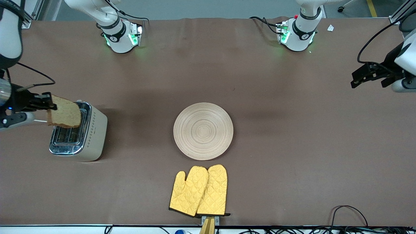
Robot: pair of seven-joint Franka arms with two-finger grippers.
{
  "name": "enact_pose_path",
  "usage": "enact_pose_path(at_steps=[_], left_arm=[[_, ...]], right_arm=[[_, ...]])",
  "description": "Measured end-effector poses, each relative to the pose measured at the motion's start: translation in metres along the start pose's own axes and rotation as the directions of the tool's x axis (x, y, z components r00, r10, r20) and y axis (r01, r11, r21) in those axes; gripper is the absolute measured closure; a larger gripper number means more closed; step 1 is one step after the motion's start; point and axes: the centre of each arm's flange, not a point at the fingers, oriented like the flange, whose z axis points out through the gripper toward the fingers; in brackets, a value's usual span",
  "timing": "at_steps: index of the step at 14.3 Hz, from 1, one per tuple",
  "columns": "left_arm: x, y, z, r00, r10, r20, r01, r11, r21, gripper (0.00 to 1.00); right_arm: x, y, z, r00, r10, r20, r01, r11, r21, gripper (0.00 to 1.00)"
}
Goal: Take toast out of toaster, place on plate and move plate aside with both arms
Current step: 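Grasp the toast slice with the right gripper and lift it out, then carry the toast to the plate with the right gripper while the left gripper approaches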
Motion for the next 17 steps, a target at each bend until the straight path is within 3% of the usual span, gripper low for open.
enact_pose_path(at_steps=[5,8,13,17], left_arm=[[0.030,-0.004,0.057,0.996,-0.003,0.084,0.005,1.000,-0.031,0.00],[0.049,-0.006,0.100,0.988,-0.018,0.151,0.038,0.991,-0.130,0.00],[0.086,-0.005,0.187,0.977,-0.030,0.210,0.090,0.955,-0.282,0.00],[0.098,0.013,0.248,0.960,0.001,0.279,0.097,0.936,-0.338,0.00]], right_arm=[[0.053,-0.110,0.060,0.983,0.181,-0.003,-0.181,0.983,0.013,0.89],[0.077,-0.173,0.111,0.959,0.283,0.011,-0.283,0.959,0.007,0.89],[0.097,-0.275,0.179,0.894,0.447,-0.026,-0.447,0.895,0.001,0.89],[0.097,-0.329,0.233,0.857,0.515,-0.010,-0.515,0.857,-0.031,0.89]])
